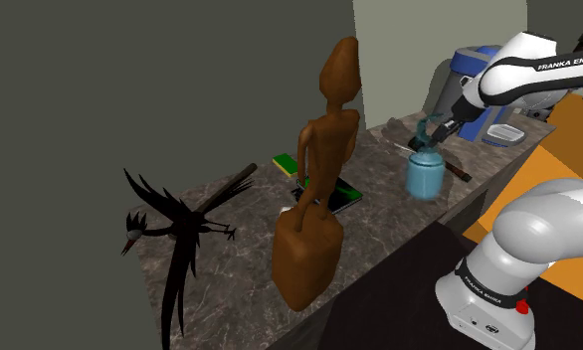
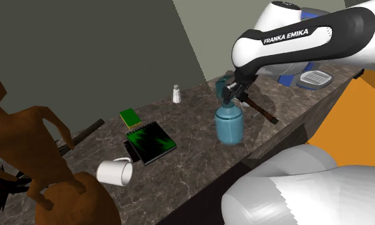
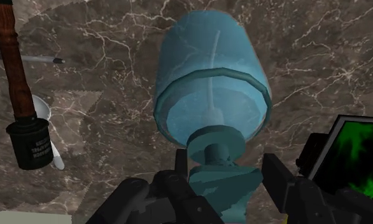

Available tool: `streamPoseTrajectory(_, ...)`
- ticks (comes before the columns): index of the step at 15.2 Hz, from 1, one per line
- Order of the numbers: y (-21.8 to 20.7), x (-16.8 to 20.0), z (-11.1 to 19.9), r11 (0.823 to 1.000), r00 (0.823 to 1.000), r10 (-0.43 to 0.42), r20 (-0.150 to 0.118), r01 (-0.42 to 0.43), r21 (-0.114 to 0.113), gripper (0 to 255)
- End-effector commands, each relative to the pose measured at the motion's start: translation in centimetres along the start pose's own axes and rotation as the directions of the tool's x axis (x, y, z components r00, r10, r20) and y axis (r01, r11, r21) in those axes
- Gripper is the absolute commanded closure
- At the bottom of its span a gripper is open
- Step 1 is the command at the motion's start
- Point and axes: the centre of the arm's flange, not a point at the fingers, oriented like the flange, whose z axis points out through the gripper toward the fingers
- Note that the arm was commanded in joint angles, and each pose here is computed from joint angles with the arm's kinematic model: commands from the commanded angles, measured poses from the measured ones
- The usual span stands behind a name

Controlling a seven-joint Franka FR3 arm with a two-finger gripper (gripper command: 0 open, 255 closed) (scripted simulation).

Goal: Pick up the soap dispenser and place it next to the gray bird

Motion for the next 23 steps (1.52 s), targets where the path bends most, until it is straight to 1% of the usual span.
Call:
streamPoseTrajectory(1, 0.0, 0.3, -1.0, 1.000, 1.000, 0.000, -0.001, 0.000, 0.000, 255)
streamPoseTrajectory(23, 0.1, 3.7, -12.1, 1.000, 1.000, 0.000, -0.001, 0.000, 0.000, 255)
